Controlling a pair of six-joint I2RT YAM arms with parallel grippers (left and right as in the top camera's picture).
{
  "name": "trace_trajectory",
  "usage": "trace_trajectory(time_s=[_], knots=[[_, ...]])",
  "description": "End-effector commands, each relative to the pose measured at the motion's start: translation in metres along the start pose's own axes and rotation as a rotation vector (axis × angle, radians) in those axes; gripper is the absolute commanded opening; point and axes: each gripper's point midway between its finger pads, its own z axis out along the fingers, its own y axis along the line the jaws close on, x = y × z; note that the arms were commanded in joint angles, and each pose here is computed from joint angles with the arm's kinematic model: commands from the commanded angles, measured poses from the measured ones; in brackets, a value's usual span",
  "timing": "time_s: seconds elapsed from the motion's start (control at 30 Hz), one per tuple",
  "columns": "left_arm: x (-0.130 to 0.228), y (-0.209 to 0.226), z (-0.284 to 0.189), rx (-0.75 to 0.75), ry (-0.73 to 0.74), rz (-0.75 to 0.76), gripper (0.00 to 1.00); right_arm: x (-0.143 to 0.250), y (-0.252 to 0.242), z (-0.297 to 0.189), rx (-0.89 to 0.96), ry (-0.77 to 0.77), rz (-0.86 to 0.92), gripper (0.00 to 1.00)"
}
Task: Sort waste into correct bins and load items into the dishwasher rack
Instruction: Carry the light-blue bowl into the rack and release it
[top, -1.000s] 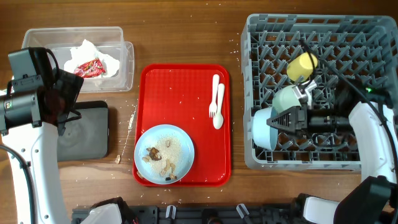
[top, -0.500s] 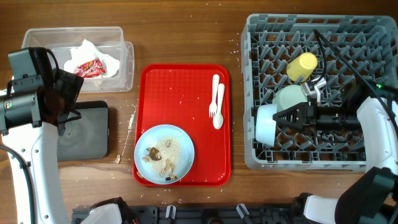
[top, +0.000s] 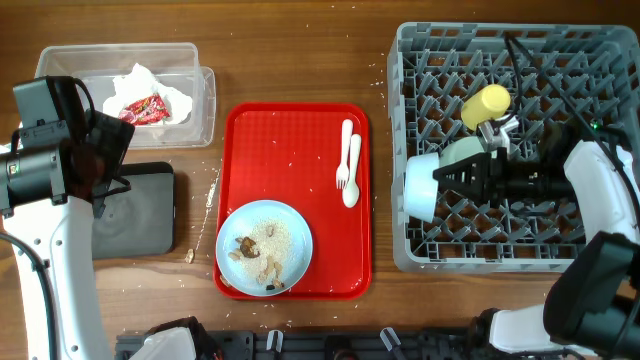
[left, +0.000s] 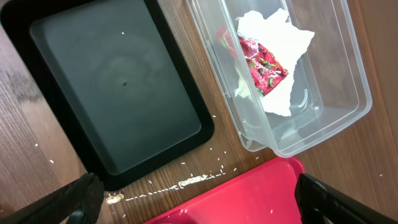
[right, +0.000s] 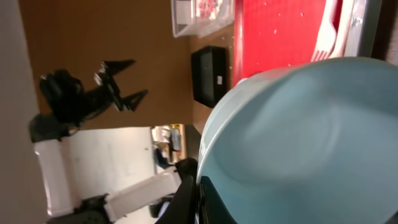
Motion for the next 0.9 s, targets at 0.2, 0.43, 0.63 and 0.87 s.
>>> trace_trajectory(time_s=[0.2,0.43,0.63,0.87], knots=[[-0.002,0.002,-0.001,-0.006,-0.013,-0.012,1.00,0.004,-0.052,-0.036,0.388,-0.014,0.066,0.04],[-0.003,0.002,-0.001,-0.004,-0.015,-0.012,1.00,-0.001,-0.047,-0.059,0.533,-0.084,0.063,0.04],[-0.003,0.002,-0.001,-0.004,-0.015,-0.012,1.00,0.005,-0.052,-0.069,0.630,-0.100,0.102,0.04],[-0.003,0.002,-0.001,-0.004,-0.015,-0.012,1.00,0.022,-0.026,-0.129,0.994,-0.369,0.149,0.51]])
